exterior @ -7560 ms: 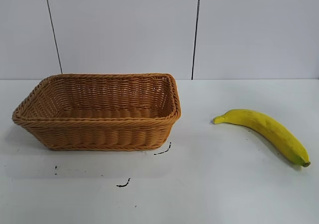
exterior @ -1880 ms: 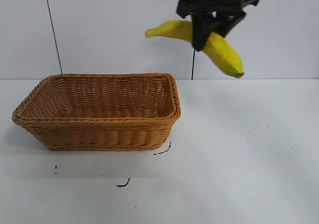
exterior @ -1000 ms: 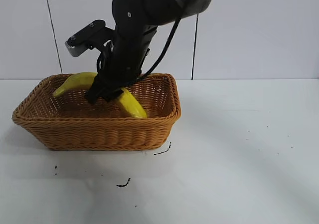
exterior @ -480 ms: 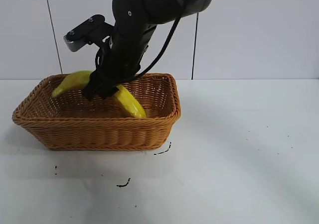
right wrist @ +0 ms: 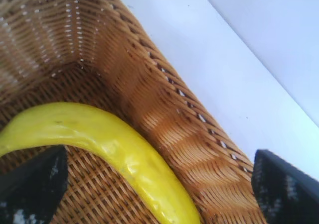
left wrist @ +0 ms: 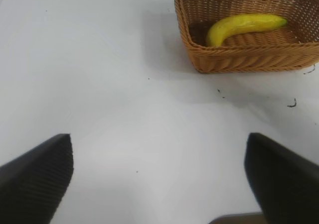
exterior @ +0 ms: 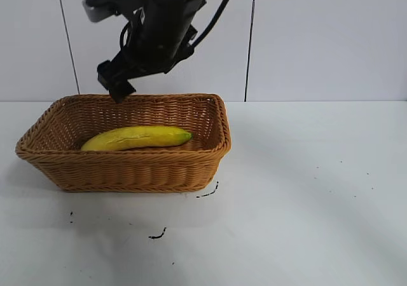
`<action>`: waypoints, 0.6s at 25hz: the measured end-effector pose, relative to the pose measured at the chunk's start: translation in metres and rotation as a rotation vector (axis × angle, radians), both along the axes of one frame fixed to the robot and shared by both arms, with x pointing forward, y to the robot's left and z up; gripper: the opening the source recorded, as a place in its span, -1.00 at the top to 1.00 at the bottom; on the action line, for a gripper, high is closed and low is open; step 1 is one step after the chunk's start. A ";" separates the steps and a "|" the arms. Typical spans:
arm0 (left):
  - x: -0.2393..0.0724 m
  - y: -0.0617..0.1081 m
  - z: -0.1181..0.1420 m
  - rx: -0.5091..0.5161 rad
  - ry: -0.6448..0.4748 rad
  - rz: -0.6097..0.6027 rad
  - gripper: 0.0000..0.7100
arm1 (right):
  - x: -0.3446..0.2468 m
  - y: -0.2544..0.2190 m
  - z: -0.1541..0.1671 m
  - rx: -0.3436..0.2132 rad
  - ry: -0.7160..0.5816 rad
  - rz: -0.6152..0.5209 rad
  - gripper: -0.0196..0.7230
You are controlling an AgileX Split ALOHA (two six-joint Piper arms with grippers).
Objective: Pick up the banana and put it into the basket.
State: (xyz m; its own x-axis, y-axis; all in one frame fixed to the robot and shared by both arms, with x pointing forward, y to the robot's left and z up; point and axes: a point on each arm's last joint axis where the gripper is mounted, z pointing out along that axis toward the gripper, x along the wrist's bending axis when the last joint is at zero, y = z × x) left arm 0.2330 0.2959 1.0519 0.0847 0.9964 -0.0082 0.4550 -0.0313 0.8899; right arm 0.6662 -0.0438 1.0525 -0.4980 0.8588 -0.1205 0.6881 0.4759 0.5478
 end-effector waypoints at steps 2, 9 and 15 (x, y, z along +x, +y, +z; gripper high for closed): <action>0.000 0.000 0.000 0.000 0.000 0.000 -0.95 | 0.008 -0.021 0.003 0.025 0.053 -0.058 -0.86; 0.000 0.000 0.000 0.000 0.000 0.000 -0.95 | 0.042 -0.118 0.000 0.056 0.134 -0.295 -0.86; 0.000 0.000 0.000 0.000 0.000 0.000 -0.95 | 0.058 -0.213 -0.001 0.059 0.161 -0.497 -0.86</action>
